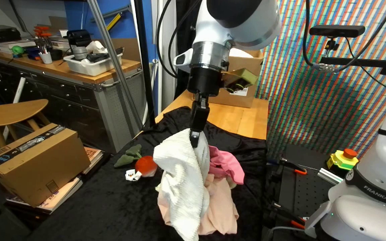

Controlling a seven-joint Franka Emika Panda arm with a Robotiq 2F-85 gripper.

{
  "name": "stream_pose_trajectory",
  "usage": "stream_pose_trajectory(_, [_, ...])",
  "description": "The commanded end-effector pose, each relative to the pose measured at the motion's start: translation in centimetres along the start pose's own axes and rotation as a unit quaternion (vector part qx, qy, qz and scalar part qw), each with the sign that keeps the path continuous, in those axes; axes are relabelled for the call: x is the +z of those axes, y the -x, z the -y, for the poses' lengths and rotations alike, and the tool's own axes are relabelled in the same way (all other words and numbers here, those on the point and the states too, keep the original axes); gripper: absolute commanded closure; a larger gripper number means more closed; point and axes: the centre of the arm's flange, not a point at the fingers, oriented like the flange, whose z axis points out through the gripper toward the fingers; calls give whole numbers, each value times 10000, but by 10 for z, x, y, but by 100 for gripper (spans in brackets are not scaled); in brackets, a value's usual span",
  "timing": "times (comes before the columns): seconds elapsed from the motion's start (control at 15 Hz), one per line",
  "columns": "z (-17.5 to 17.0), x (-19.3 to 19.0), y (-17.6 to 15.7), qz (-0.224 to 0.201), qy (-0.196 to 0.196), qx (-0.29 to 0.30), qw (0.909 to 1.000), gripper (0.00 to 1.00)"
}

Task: Stack up all the objects on the table

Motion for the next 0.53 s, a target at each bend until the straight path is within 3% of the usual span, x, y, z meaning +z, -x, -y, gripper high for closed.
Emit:
stream_pose_trajectory(0.0, [1, -13, 24, -188, 114, 168, 9996, 95])
stream_pose_trajectory(0.07, [-2, -13, 26, -197, 139, 251, 9994, 68])
stream_pose_trajectory(0.13, [-5, -14, 27, -207, 185, 323, 9991, 65])
stream_pose_trajectory(0.47, [-18, -16, 24, -552, 602, 806, 9934, 28])
